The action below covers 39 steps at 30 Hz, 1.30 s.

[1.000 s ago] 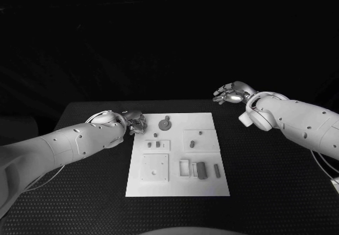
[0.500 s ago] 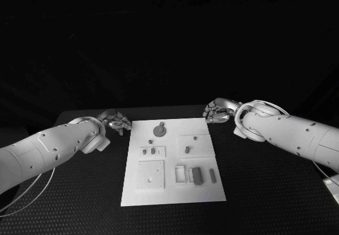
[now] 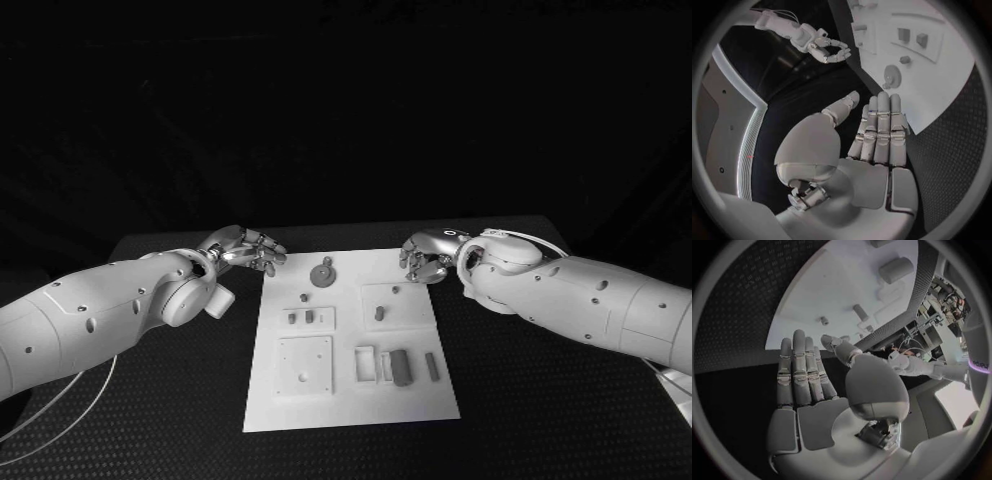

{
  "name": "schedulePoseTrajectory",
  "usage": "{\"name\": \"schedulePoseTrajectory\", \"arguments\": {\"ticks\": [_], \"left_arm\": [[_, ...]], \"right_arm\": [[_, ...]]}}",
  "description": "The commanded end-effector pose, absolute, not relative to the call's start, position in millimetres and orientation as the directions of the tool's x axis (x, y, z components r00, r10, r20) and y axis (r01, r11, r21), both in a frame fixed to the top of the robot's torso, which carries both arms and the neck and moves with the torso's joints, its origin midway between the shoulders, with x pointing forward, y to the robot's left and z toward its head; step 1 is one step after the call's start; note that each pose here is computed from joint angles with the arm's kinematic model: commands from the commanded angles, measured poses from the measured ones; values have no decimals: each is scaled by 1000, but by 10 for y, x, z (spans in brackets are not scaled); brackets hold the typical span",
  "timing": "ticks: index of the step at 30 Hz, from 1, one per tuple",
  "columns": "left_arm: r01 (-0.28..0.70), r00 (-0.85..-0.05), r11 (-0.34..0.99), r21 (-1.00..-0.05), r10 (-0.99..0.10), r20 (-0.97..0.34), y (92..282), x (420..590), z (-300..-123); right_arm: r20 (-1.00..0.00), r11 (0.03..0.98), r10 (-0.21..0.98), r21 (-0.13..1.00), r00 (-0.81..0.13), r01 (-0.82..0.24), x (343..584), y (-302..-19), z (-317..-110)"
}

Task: Assemble the parts on the task board

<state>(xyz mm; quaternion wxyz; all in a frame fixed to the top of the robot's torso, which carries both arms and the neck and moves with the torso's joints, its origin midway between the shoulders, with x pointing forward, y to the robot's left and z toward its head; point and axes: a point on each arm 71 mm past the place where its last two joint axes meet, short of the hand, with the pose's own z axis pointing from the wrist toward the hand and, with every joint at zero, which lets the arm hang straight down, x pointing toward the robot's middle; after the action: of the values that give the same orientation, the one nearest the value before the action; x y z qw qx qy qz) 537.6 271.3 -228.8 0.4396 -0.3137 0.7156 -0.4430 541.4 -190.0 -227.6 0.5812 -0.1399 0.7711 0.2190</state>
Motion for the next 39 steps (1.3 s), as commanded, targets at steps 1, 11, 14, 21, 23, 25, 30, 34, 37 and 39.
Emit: {"name": "schedulePoseTrajectory", "arguments": {"ticks": [1, 11, 14, 21, 23, 25, 30, 34, 37, 39], "left_arm": [[-41, -436, 335, -941, -854, -285, 2624, 5353, -2242], [-46, -440, 318, -947, -858, -266, 2567, 5328, -2235], [-47, -440, 317, -947, -858, -265, 2559, 5326, -2235], [-50, -438, 309, -950, -862, -257, 2547, 5319, -2233], [-51, -441, 307, -950, -861, -254, 2537, 5315, -2232], [-52, -443, 306, -951, -860, -253, 2527, 5312, -2232], [-54, -447, 306, -951, -859, -251, 2521, 5306, -2233], [-56, -446, 307, -950, -859, -251, 2523, 5308, -2235], [-56, -447, 307, -950, -859, -251, 2520, 5307, -2235], [-57, -447, 307, -950, -859, -250, 2516, 5305, -2235]], "right_arm": [[-971, 871, -29, 92, -238, -483, 5404, -1881, -2329], [-971, 866, -53, 72, -234, -495, 5388, -1784, -2446], [-969, 863, -61, 68, -239, -500, 5381, -1764, -2479], [-968, 859, -67, 68, -243, -507, 5376, -1700, -2567], [-967, 858, -68, 70, -247, -509, 5373, -1684, -2588], [-965, 855, -69, 72, -251, -513, 5365, -1667, -2599], [-964, 848, -70, 78, -257, -524, 5344, -1626, -2618], [-963, 846, -71, 80, -260, -527, 5338, -1606, -2631], [-962, 847, -75, 78, -262, -526, 5339, -1602, -2642], [-962, 846, -79, 74, -262, -528, 5337, -1598, -2652]]}}
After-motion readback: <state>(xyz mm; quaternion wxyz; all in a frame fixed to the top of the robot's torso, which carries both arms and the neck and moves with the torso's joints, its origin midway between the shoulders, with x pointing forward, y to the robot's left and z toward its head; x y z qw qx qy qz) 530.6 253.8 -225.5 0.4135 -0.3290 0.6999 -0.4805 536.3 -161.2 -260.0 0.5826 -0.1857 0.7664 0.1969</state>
